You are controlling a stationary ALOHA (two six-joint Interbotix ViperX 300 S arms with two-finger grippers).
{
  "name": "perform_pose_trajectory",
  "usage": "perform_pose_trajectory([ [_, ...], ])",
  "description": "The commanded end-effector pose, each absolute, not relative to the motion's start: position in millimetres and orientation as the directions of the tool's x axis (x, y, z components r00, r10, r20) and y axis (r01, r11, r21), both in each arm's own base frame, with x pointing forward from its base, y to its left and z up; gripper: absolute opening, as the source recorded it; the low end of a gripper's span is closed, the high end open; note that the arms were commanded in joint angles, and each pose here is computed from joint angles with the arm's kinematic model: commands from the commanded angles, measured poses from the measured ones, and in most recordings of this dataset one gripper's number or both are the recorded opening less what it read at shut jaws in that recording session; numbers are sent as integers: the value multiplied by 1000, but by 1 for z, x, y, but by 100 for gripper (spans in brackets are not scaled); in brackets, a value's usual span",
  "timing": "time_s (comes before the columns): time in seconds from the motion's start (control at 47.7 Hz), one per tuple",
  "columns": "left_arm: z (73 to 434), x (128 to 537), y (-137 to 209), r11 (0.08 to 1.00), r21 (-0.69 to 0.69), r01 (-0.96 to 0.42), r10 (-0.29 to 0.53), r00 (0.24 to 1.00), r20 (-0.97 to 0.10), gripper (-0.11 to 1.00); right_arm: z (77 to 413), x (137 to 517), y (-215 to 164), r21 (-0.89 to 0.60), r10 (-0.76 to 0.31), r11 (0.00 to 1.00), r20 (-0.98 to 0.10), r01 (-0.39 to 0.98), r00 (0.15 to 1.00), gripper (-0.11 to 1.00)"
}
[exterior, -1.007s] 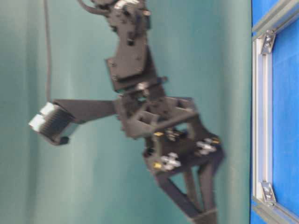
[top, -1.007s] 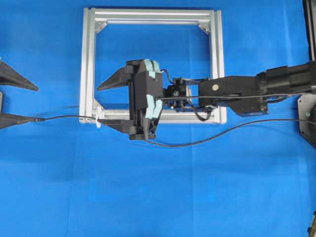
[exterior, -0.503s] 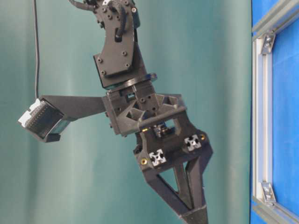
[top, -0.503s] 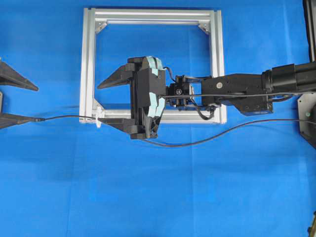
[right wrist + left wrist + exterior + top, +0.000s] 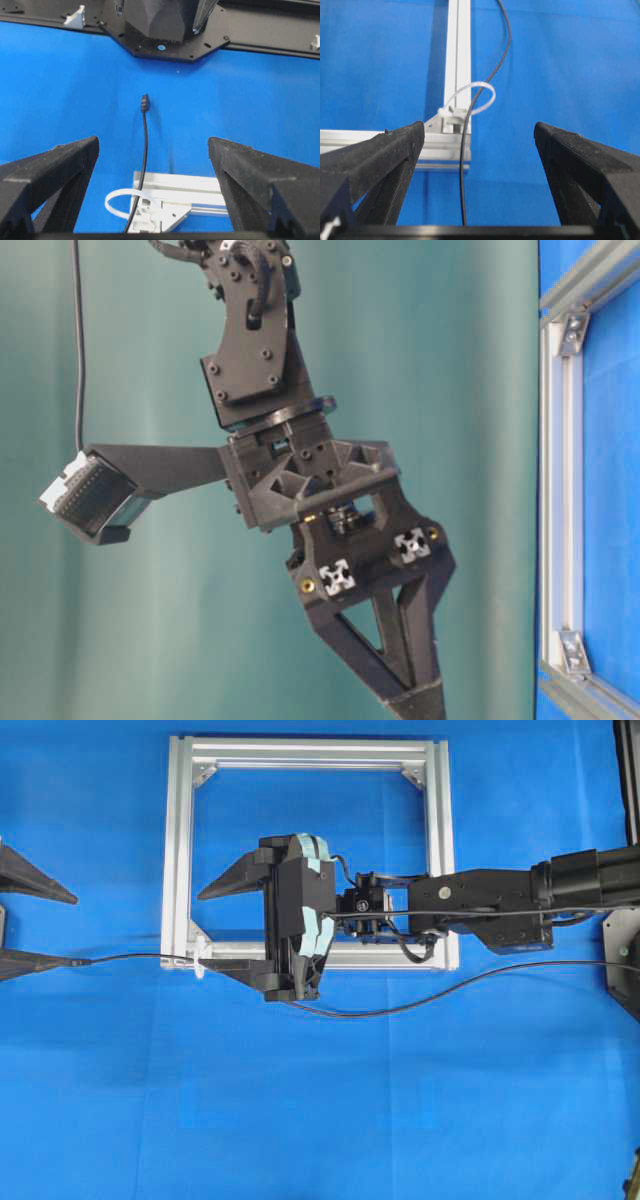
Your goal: Insert the wire through the string loop located on the left side.
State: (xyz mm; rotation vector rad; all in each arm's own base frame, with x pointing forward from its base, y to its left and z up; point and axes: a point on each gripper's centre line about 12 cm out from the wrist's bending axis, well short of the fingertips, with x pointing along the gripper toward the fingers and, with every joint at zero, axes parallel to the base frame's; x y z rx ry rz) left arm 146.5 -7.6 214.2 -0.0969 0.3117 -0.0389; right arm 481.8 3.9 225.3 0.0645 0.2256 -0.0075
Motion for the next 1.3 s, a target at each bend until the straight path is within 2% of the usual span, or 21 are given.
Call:
perform_pose_trajectory([
  [0.0,220,148,-7,995,-101,21,-50,955,-291,87,247,479,4,74,-3,997,-176,16,984,95],
  [1.279,220,148,-7,995,-98,22,-50,955,-293,87,245,478,2,83,-9,996,-179,25,984,95],
])
